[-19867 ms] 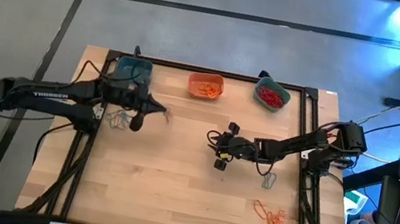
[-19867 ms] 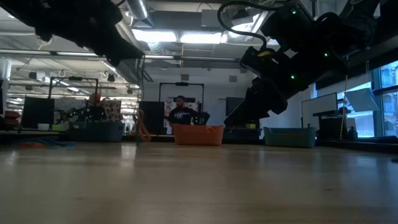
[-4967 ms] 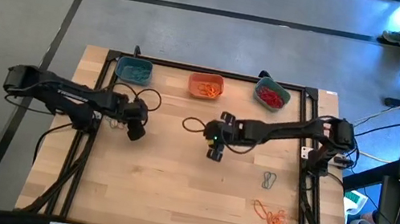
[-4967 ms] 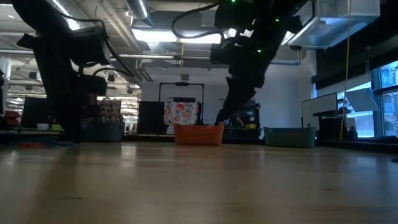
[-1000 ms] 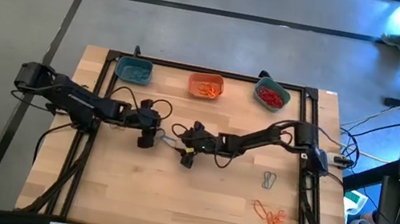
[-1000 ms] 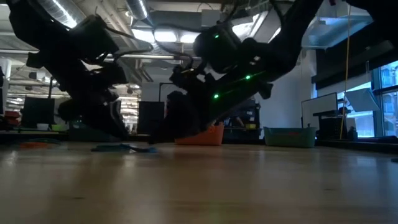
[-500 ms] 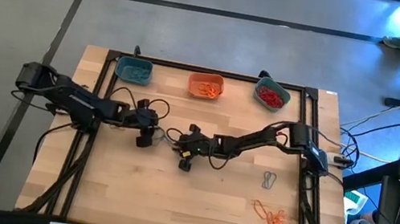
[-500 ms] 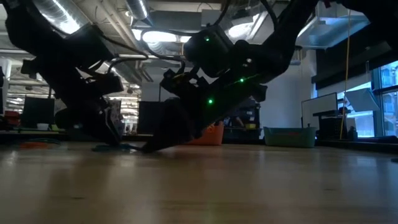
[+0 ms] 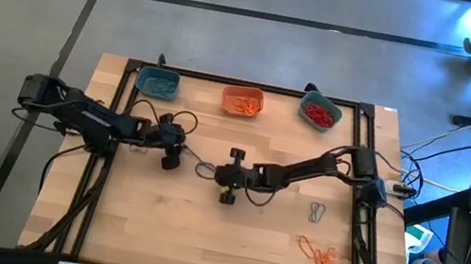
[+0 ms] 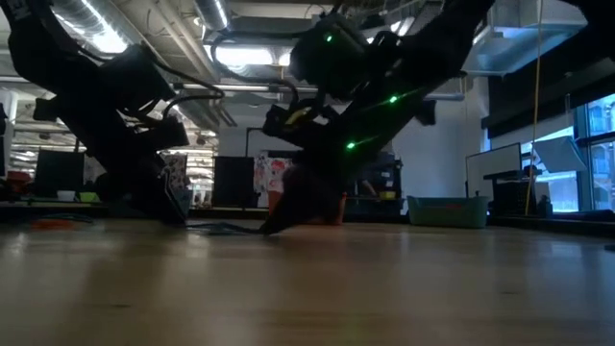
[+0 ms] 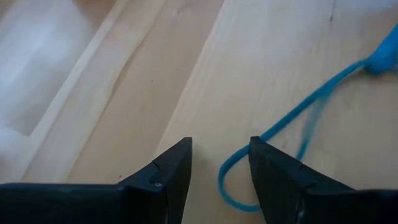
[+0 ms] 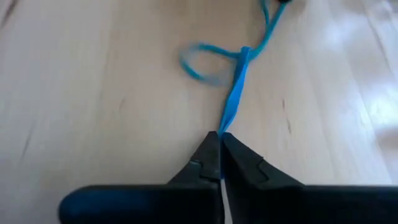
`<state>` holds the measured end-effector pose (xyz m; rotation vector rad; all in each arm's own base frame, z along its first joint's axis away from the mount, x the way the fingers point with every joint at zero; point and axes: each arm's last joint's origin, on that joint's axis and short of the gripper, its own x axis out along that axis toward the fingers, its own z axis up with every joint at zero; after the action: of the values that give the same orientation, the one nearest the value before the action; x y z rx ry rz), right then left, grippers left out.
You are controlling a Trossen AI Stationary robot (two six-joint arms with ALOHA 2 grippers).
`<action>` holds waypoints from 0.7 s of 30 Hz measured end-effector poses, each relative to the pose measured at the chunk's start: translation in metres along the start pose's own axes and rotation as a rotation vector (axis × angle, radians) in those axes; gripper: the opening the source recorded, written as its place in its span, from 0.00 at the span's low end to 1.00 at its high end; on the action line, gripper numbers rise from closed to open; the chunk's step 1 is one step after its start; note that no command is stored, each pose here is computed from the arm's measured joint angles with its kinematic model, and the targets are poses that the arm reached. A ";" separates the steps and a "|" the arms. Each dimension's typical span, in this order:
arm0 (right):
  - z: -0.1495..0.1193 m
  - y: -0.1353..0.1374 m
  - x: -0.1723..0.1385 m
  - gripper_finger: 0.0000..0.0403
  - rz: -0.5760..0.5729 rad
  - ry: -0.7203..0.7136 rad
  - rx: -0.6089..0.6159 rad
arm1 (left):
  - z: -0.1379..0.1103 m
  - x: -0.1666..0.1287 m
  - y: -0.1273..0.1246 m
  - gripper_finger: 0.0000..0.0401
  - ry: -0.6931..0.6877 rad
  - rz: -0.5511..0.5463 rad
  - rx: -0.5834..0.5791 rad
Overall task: Sort rubber bands into baskets
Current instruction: Put the blue rubber band into the blue bin
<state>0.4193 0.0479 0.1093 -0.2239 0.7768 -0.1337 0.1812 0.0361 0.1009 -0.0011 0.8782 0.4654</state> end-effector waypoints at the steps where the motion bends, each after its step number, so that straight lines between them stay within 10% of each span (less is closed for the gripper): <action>1: 0.000 0.003 -0.005 0.02 -0.006 0.022 -0.015 | 0.000 0.000 0.000 0.39 0.005 0.003 -0.003; 21: 0.010 0.007 -0.094 0.01 -0.033 0.257 -0.083 | -0.001 0.000 0.001 0.39 0.004 0.024 -0.016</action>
<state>0.3600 0.0748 0.1780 -0.3026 1.0354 -0.1637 0.1801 0.0367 0.1000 -0.0063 0.8788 0.4948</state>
